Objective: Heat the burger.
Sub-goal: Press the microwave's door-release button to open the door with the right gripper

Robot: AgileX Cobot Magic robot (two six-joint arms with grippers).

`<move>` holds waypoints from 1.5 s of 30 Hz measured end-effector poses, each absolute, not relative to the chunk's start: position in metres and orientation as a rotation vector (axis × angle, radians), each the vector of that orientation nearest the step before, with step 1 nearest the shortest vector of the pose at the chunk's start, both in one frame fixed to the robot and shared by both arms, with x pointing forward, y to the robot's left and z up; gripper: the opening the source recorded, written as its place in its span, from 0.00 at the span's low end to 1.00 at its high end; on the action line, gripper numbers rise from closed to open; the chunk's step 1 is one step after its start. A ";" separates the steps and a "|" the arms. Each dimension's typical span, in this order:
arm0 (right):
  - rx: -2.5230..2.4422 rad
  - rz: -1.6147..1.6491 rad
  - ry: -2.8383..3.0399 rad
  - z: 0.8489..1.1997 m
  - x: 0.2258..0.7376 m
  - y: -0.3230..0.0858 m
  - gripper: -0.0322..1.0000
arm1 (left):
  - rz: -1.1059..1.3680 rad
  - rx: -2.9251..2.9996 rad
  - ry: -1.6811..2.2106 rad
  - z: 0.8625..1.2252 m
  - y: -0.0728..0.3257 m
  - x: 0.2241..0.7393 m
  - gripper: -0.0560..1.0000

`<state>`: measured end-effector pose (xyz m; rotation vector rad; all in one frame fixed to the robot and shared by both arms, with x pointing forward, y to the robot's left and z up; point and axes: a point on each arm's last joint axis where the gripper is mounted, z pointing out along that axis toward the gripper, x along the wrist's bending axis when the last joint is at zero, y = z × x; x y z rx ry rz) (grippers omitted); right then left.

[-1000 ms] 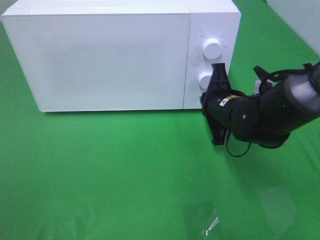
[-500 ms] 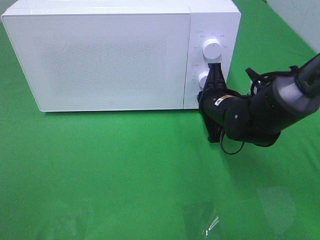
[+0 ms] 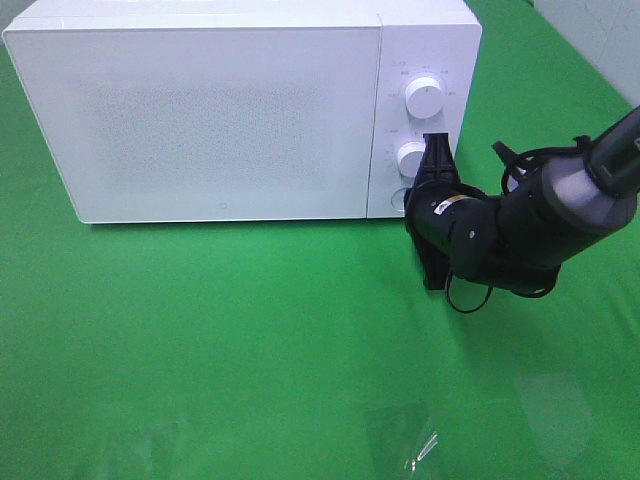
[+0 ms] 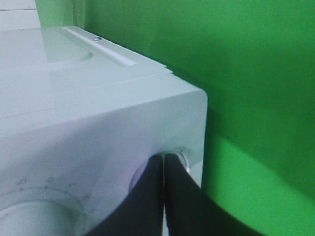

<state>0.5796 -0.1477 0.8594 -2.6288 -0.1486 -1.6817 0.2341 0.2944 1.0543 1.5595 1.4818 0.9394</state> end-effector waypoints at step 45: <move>-2.592 -1.735 -0.149 0.852 0.593 -0.140 0.05 | 0.940 1.559 1.481 1.054 0.294 0.234 0.99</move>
